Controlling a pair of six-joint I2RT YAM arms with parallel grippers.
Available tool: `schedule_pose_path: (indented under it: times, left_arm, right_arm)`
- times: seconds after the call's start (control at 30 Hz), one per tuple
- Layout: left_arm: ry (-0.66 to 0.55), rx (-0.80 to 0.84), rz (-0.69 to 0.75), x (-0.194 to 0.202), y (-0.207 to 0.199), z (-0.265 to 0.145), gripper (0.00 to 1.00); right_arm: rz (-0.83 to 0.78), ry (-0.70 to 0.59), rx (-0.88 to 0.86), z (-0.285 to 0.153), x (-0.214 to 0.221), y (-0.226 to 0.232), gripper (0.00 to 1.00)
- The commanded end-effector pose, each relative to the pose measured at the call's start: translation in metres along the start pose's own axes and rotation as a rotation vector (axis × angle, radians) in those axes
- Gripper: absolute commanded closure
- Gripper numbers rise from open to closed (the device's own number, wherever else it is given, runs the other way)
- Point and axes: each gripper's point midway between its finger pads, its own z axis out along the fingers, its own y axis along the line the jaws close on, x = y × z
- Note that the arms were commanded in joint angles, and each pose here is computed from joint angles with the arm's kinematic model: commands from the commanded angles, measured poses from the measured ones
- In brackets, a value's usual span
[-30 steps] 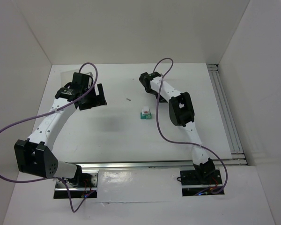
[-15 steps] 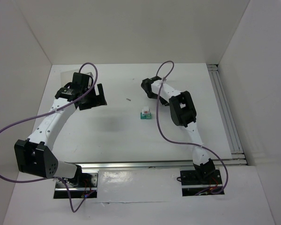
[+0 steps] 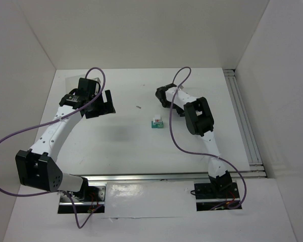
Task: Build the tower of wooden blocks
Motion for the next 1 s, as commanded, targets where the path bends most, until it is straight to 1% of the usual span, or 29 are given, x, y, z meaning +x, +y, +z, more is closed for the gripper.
schedule_pose_path:
  times: [0.0,0.2,0.23,0.3,0.33,0.37,0.4,0.43,0.47,0.5,0.53,0.57,0.6,0.63,0.67,0.7,0.73,0.8,0.83,0.87,0.93,0.97]
  left_arm:
    - [-0.021,0.027,0.026,-0.005,-0.006,-0.004,0.02]
    - [-0.026,0.018,0.026,-0.006,-0.004,-0.004,0.02]
    - [-0.026,0.018,0.026,-0.006,-0.004,-0.004,0.02]
    - [-0.026,0.018,0.026,-0.006,-0.004,-0.004,0.02]
    - [-0.026,0.018,0.026,-0.006,-0.004,-0.004,0.02]
    - [-0.026,0.018,0.026,-0.006,-0.004,-0.004,0.02]
    - [-0.022,0.026,0.026,-0.005,-0.005,-0.004,0.02]
    - [-0.022,0.026,0.026,-0.005,-0.005,-0.004,0.02]
    - [-0.022,0.026,0.026,-0.005,-0.005,-0.004,0.02]
    - [-0.022,0.026,0.026,-0.005,-0.005,-0.004,0.02]
    - [-0.022,0.026,0.026,-0.005,-0.005,-0.004,0.02]
    - [-0.030,0.030,0.027,-0.006,-0.006,-0.007,0.02]
    - [-0.030,0.030,0.027,-0.006,-0.006,-0.007,0.02]
    - [-0.030,0.030,0.027,-0.006,-0.006,-0.007,0.02]
    - [-0.030,0.030,0.027,-0.006,-0.006,-0.007,0.02]
    - [-0.030,0.030,0.027,-0.006,-0.006,-0.007,0.02]
    - [-0.034,0.021,0.026,-0.007,-0.004,-0.007,0.02]
    - [-0.034,0.021,0.026,-0.007,-0.004,-0.007,0.02]
    - [-0.034,0.021,0.026,-0.007,-0.004,-0.007,0.02]
    - [-0.026,0.018,0.026,-0.006,-0.004,-0.004,0.02]
    - [-0.022,0.026,0.026,-0.005,-0.005,-0.004,0.02]
    - [-0.022,0.026,0.026,-0.005,-0.005,-0.004,0.02]
  right_arm:
    - [0.062,-0.039,-0.008,-0.012,-0.014,-0.001,0.47]
    - [0.083,-0.056,-0.045,-0.021,-0.023,0.002,0.47]
    - [0.091,-0.052,-0.070,-0.023,-0.024,0.005,0.47]
    - [0.155,-0.068,-0.119,-0.033,-0.036,-0.006,0.45]
    - [0.169,-0.071,-0.151,-0.033,-0.041,-0.010,0.43]
    - [0.179,-0.070,-0.219,-0.039,-0.044,-0.003,0.43]
    - [0.225,-0.085,-0.271,-0.045,-0.051,-0.012,0.43]
    - [0.242,-0.082,-0.317,-0.042,-0.054,-0.016,0.41]
    - [0.297,-0.096,-0.417,-0.048,-0.064,-0.009,0.40]
    - [0.346,-0.115,-0.466,-0.055,-0.069,-0.020,0.37]
    - [0.370,-0.093,-0.498,-0.045,-0.066,-0.023,0.35]
    - [0.413,-0.110,-0.574,-0.048,-0.074,-0.020,0.32]
    - [0.471,-0.125,-0.604,-0.047,-0.076,-0.038,0.29]
    - [0.467,-0.097,-0.627,-0.039,-0.065,-0.032,0.26]
    - [0.516,-0.112,-0.680,-0.039,-0.070,-0.031,0.24]
    - [0.548,-0.129,-0.700,-0.041,-0.069,-0.041,0.17]
    - [0.560,-0.088,-0.706,-0.027,-0.055,-0.037,0.13]
    - [0.608,-0.102,-0.772,-0.028,-0.057,-0.039,0.10]
    - [0.639,-0.087,-0.778,-0.021,-0.054,-0.041,0.10]
    - [0.641,-0.068,-0.807,-0.020,-0.049,-0.027,0.10]
    - [0.663,-0.043,-0.837,-0.011,-0.041,-0.023,0.10]
    - [0.680,-0.054,-0.856,-0.014,-0.044,-0.023,0.10]
